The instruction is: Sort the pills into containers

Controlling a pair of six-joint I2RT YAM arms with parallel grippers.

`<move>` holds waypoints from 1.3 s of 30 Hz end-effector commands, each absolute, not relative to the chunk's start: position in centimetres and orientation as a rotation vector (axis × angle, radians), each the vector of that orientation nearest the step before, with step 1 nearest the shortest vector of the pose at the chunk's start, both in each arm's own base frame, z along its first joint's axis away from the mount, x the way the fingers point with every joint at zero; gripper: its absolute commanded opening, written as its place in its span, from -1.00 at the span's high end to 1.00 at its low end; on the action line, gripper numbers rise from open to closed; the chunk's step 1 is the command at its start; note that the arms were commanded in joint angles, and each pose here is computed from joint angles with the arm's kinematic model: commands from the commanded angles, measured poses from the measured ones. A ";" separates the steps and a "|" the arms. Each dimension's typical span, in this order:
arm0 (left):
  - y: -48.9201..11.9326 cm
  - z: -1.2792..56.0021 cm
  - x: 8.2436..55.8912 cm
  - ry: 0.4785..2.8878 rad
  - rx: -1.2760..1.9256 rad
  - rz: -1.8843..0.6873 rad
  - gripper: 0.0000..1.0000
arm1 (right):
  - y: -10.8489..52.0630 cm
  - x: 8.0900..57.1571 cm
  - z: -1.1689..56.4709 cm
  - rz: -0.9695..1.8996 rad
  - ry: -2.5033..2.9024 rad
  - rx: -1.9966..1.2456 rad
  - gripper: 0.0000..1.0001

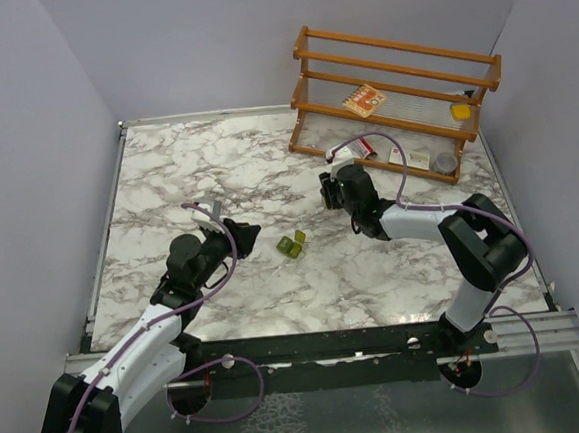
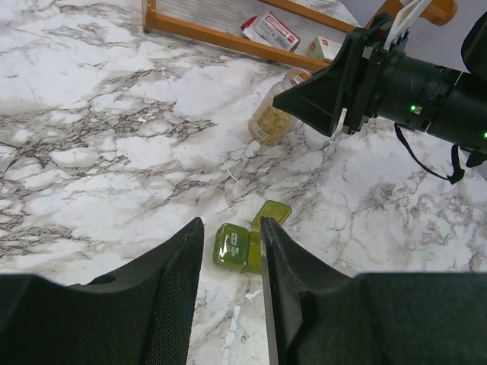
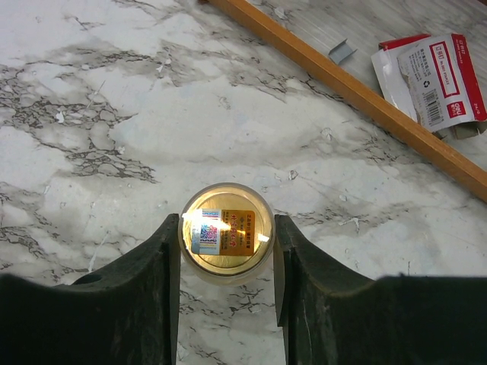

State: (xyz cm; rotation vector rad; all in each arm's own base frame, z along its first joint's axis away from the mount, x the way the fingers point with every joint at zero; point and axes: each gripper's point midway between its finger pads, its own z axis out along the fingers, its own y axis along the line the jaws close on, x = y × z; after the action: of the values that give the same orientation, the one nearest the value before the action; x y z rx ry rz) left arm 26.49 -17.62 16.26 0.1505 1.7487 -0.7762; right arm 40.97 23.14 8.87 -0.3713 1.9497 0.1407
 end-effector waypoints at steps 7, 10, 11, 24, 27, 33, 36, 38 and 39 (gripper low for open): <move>-17.4 16.9 27.1 1.707 0.167 -0.745 0.27 | 22.9 41.7 9.5 0.097 1.936 -0.396 0.99; -17.3 17.3 26.9 1.689 0.168 -0.752 0.27 | 23.0 41.8 8.6 0.089 1.962 -0.395 0.96; -17.3 17.4 26.8 1.685 0.168 -0.752 0.27 | 23.0 41.9 8.3 0.088 1.969 -0.394 0.84; -17.4 17.4 26.8 1.688 0.167 -0.763 0.27 | 23.2 42.1 7.8 0.093 1.975 -0.383 0.06; -17.5 17.4 26.8 1.689 0.167 -0.766 0.27 | 23.1 42.1 7.6 0.089 1.977 -0.382 -0.08; -17.4 17.5 26.7 1.683 0.166 -0.767 0.27 | 23.1 42.1 7.4 0.084 1.981 -0.375 -0.10; -17.4 17.5 26.7 1.684 0.166 -0.766 0.27 | 23.1 42.1 7.5 0.086 1.976 -0.373 -0.08; -17.4 17.4 26.7 1.688 0.162 -0.764 0.27 | 23.1 42.1 7.3 0.084 1.981 -0.376 -0.04; -17.4 17.4 26.7 1.688 0.161 -0.765 0.28 | 23.1 42.1 7.2 0.083 1.984 -0.378 -0.01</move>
State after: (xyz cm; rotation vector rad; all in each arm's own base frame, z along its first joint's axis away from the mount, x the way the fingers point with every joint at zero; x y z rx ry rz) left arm 26.60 -17.59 17.01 0.1685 1.7121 -0.7676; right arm 41.85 23.49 8.25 -0.3878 1.9572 0.1150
